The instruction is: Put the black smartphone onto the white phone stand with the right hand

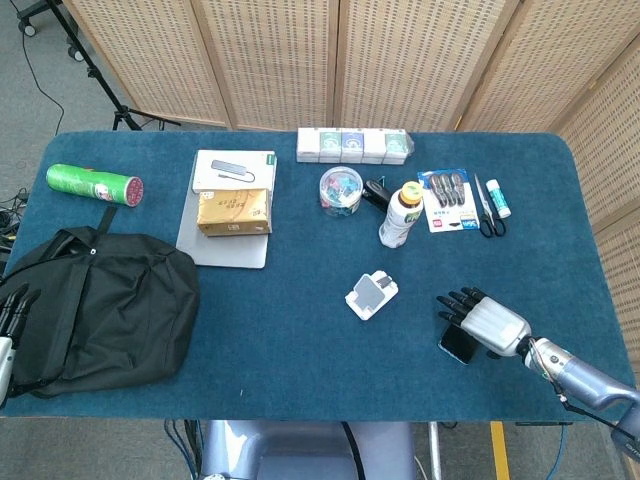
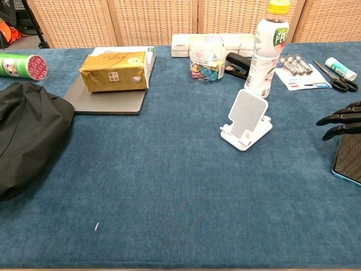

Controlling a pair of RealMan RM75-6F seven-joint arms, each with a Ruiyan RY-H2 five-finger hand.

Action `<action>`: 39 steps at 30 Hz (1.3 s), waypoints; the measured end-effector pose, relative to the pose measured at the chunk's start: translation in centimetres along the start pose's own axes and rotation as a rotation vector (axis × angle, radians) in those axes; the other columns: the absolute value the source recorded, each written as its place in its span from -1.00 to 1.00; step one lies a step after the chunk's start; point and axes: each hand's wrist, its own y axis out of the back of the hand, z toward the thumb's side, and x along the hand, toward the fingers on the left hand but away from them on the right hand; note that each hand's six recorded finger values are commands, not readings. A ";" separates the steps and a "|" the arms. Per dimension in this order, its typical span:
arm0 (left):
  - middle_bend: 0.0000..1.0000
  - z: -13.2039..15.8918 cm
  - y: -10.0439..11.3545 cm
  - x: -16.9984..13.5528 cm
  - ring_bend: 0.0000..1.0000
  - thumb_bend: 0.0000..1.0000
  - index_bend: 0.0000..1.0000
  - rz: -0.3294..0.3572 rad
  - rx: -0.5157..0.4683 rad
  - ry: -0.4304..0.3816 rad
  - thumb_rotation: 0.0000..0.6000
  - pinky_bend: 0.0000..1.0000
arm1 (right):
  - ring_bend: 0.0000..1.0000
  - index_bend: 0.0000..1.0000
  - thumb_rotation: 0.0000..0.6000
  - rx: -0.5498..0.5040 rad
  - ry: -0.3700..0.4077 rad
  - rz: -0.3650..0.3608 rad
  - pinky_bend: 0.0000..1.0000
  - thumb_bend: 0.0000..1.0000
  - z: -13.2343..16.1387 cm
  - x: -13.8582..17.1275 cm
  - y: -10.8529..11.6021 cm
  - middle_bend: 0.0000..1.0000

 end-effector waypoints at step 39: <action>-1.00 0.1 -0.5 0.1 -1.00 -1.00 -1.00 -0.016 -0.003 0.009 1.00 -1.00 | -0.13 0.15 1.00 -0.085 -0.023 -0.192 0.00 -0.69 -1.4 0.9 -2.4 0.07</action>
